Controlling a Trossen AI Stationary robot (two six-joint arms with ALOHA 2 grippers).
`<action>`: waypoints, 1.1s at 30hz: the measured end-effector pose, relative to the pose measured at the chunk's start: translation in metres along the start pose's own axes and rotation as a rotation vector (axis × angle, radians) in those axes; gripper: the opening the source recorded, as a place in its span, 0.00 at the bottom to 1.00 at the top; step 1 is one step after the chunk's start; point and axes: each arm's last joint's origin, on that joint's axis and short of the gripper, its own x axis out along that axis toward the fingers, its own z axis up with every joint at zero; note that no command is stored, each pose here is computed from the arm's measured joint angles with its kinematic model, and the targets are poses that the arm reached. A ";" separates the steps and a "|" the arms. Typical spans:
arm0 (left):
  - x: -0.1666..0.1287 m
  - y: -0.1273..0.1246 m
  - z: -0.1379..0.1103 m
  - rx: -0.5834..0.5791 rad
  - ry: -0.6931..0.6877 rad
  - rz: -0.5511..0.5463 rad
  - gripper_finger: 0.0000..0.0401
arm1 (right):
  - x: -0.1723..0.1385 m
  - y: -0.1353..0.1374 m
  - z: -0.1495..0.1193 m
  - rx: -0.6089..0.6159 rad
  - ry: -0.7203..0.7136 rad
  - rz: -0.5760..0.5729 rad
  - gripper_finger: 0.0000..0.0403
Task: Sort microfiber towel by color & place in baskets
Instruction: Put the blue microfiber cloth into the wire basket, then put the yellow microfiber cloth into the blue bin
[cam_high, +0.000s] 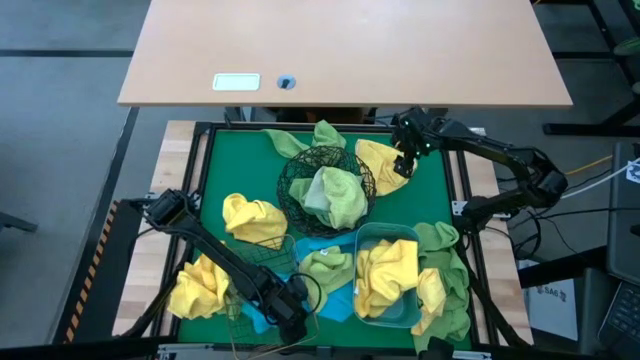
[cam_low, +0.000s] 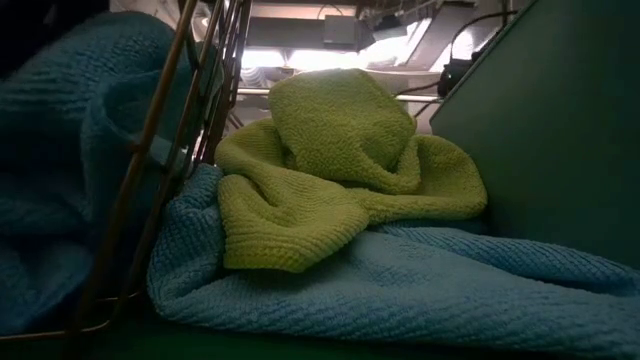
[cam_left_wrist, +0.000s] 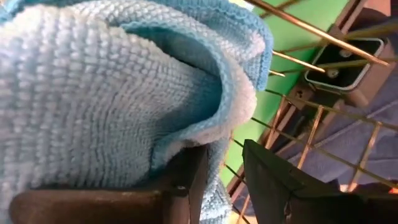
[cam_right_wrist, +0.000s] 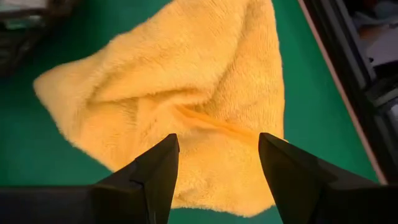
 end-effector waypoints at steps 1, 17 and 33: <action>-0.001 0.000 0.000 -0.001 0.004 -0.002 0.25 | 0.002 0.000 -0.001 0.015 -0.007 -0.003 0.55; -0.033 -0.024 0.000 0.097 -0.018 -0.031 0.25 | 0.032 0.011 -0.027 0.136 -0.036 0.110 0.55; -0.082 -0.037 0.003 0.159 -0.083 0.059 0.25 | 0.059 0.013 -0.045 0.198 -0.084 0.054 0.49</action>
